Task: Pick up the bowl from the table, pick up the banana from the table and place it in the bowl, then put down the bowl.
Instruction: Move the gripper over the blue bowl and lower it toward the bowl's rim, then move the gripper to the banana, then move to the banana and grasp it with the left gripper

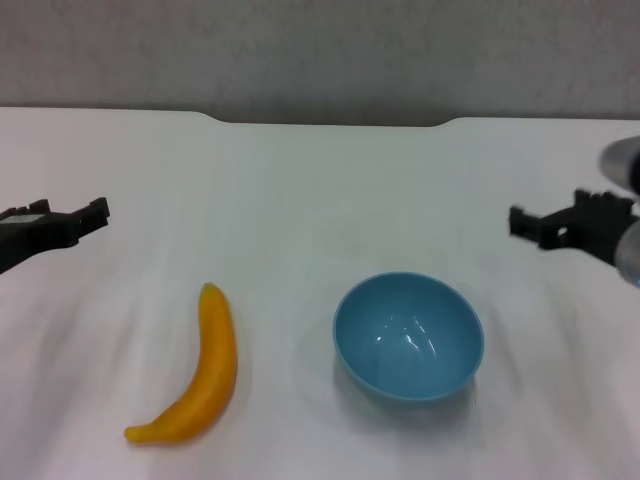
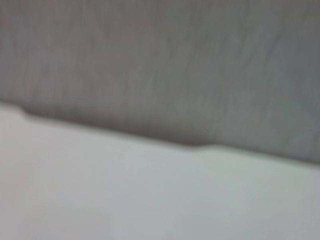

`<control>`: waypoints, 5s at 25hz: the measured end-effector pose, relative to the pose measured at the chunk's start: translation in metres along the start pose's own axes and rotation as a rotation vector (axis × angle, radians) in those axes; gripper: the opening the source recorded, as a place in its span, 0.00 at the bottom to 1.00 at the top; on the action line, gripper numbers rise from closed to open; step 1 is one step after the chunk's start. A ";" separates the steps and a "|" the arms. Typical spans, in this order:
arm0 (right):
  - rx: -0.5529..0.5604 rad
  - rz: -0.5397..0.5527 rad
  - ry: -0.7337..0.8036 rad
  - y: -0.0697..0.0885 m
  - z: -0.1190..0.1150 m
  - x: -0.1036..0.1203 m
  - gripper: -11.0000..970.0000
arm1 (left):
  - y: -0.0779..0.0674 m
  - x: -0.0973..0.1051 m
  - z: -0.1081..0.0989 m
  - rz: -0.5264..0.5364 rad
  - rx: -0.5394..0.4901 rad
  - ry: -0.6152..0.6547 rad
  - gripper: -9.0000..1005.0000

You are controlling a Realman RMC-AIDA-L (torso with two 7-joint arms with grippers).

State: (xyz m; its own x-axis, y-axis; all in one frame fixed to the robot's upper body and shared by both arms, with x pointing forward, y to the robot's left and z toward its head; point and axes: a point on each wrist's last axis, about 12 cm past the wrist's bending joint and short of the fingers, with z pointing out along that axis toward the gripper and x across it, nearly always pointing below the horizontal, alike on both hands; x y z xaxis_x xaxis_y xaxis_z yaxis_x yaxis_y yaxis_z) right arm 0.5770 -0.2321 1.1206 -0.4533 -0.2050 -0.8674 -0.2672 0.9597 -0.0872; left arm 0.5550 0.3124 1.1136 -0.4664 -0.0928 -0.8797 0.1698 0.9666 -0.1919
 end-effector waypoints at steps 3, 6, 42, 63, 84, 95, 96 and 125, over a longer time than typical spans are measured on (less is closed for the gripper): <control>-0.036 -0.051 0.155 0.010 0.011 -0.003 0.90 | -0.001 -0.001 0.001 0.003 0.001 -0.003 0.81; -0.087 -0.081 0.271 0.030 0.019 -0.005 0.90 | -0.001 -0.002 0.001 0.003 0.001 -0.004 0.81; -0.155 0.028 0.368 0.057 0.027 0.035 0.82 | -0.001 0.008 0.007 -0.008 -0.005 0.026 0.81; -0.165 0.041 0.264 0.057 0.021 0.053 0.50 | -0.002 0.013 0.006 -0.012 -0.002 0.035 0.81; -0.155 0.032 0.205 0.054 0.017 0.048 0.07 | -0.001 0.020 0.008 -0.015 0.002 0.066 0.81; -0.116 -0.007 0.117 0.044 0.008 0.026 0.06 | -0.035 0.027 0.012 0.006 0.131 0.206 0.81; -0.114 -0.009 0.113 0.044 0.008 0.025 0.06 | -0.040 0.031 0.014 0.015 0.135 0.225 0.81; -0.098 -0.048 0.034 0.043 0.001 0.011 0.06 | -0.077 0.076 0.031 -0.030 0.108 0.317 0.82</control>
State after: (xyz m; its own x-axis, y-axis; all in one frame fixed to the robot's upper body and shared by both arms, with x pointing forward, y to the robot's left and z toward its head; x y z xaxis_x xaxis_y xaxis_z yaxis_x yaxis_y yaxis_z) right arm 0.5614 -0.1929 1.1063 -0.4663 -0.2584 -0.8461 -0.3704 0.9255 -0.0785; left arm 0.5339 0.2236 1.0479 -0.7164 -0.0255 -0.6972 0.2353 0.9320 -0.2759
